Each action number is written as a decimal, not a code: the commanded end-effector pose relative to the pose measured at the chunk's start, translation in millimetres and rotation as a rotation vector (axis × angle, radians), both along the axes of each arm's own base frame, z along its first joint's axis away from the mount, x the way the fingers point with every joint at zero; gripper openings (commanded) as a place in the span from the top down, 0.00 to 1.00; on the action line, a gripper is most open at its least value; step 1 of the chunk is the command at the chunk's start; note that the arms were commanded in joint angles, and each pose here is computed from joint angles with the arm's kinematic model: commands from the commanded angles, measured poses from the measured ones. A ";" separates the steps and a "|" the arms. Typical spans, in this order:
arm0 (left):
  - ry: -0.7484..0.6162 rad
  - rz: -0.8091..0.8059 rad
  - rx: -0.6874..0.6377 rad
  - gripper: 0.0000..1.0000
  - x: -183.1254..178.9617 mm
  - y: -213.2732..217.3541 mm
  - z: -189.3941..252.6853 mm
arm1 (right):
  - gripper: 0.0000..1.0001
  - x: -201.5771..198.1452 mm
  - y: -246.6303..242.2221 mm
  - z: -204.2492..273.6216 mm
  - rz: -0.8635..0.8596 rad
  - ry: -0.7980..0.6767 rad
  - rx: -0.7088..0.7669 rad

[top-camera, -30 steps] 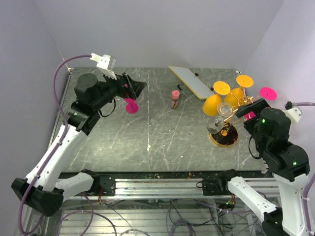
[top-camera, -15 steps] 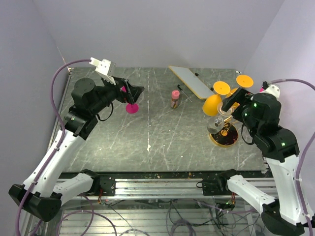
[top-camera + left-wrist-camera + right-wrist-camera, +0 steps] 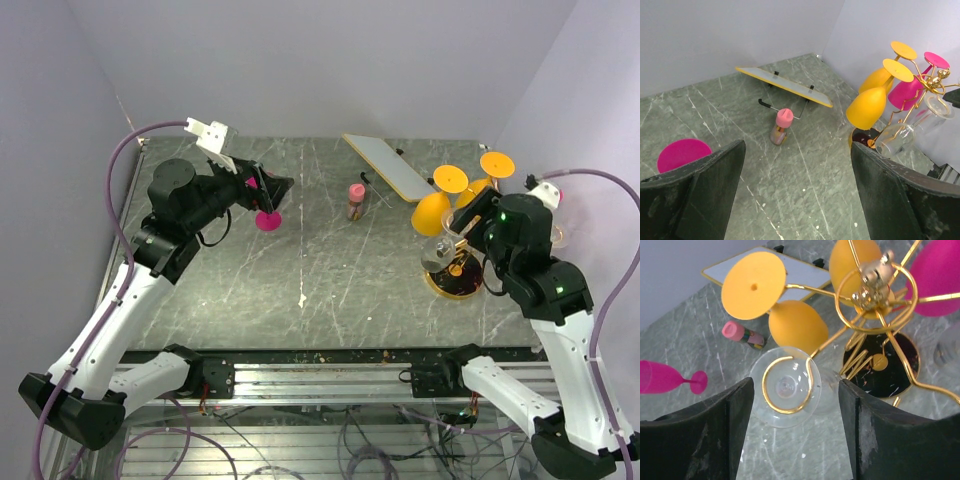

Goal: Take the wine glass off the wine glass rack

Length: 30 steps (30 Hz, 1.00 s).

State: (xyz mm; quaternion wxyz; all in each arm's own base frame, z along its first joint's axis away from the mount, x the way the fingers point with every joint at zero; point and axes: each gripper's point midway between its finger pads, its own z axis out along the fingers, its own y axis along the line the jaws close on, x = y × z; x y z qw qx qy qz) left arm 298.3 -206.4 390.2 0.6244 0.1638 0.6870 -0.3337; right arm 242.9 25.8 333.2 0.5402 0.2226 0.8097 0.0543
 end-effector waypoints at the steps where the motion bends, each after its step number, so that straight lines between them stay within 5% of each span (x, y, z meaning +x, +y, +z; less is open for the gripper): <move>1: -0.017 0.000 0.005 0.04 -0.8 0.7 1.6 | 0.36 -1.0 -4.6 -4.3 -0.122 -0.052 0.140; 13: -0.015 0.008 0.001 0.04 0.8 1.3 0.2 | 0.45 7.5 -1.5 -21.3 -0.172 -0.018 0.188; 30: -0.057 0.070 0.018 0.03 -2.7 16.2 12.2 | 0.71 4.1 -2.4 -30.0 -0.188 -0.012 0.207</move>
